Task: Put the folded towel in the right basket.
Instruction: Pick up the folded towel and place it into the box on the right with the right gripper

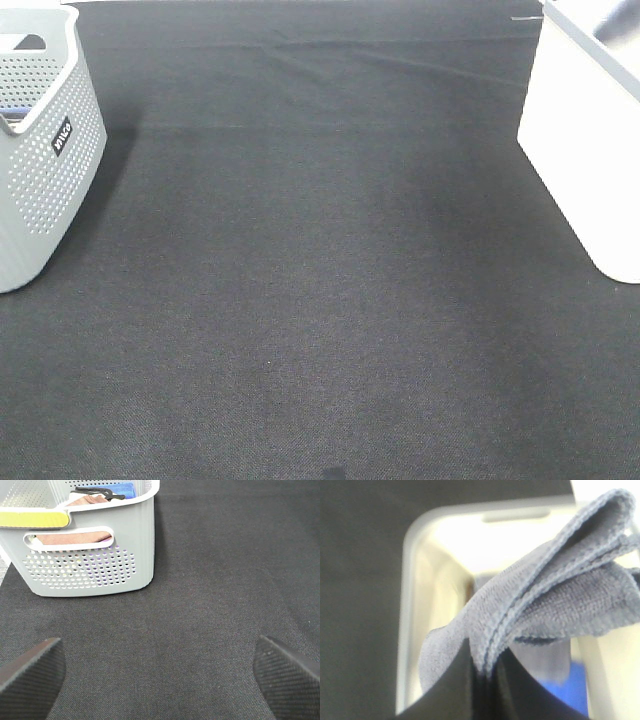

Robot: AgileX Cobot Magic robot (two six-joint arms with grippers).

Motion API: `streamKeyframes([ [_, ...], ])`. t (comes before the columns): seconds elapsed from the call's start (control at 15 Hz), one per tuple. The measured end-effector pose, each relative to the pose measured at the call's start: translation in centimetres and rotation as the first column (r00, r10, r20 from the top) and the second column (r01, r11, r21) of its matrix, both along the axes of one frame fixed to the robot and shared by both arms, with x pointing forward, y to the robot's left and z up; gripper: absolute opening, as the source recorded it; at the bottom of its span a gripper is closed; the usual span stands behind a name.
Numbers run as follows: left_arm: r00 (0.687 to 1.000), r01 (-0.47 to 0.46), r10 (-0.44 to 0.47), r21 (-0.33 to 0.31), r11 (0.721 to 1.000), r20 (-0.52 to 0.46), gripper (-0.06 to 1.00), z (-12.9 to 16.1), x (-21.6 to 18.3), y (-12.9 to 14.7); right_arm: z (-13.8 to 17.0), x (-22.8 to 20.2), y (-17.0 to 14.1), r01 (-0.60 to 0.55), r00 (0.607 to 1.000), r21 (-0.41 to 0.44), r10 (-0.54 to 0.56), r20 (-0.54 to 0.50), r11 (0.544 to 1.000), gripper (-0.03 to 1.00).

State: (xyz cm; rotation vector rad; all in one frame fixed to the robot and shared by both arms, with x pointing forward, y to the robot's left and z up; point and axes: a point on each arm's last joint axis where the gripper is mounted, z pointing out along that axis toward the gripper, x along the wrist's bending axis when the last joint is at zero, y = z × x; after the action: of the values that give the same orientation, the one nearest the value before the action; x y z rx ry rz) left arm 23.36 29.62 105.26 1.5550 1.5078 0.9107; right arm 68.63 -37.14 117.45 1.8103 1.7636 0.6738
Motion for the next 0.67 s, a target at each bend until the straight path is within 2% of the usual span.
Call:
streamKeyframes([
  [0.13, 1.0, 0.0, 0.0, 0.0, 1.0, 0.0, 0.97, 0.0, 0.0, 0.0, -3.8, 0.3, -1.0, 0.055, 0.99, 0.029, -0.051, -0.128, 0.998, 0.05],
  [0.33, 1.0, 0.0, 0.0, 0.0, 1.0, 0.0, 0.97, 0.0, 0.0, 0.0, -6.9, 0.7, -2.2, 0.097, 0.974, 0.066, -0.081, -0.212, 0.993, 0.06],
  [0.4, 1.0, 0.0, 0.0, 0.0, 1.0, 0.0, 0.97, 0.0, 0.0, 0.0, -7.5, 0.8, -2.7, 0.116, 0.97, 0.08, -0.096, -0.224, 0.99, 0.12],
  [0.6, 1.0, 0.0, 0.0, 0.0, 1.0, 0.0, 0.97, 0.0, 0.0, 0.0, -8.1, 0.7, -4.5, 0.162, 0.965, 0.149, -0.125, -0.229, 0.976, 0.52],
  [0.67, 1.0, 0.0, 0.0, 0.0, 1.0, 0.0, 0.97, 0.0, 0.0, 0.0, -8.0, 0.5, -4.8, 0.165, 0.966, 0.153, -0.128, -0.226, 0.974, 0.62],
])
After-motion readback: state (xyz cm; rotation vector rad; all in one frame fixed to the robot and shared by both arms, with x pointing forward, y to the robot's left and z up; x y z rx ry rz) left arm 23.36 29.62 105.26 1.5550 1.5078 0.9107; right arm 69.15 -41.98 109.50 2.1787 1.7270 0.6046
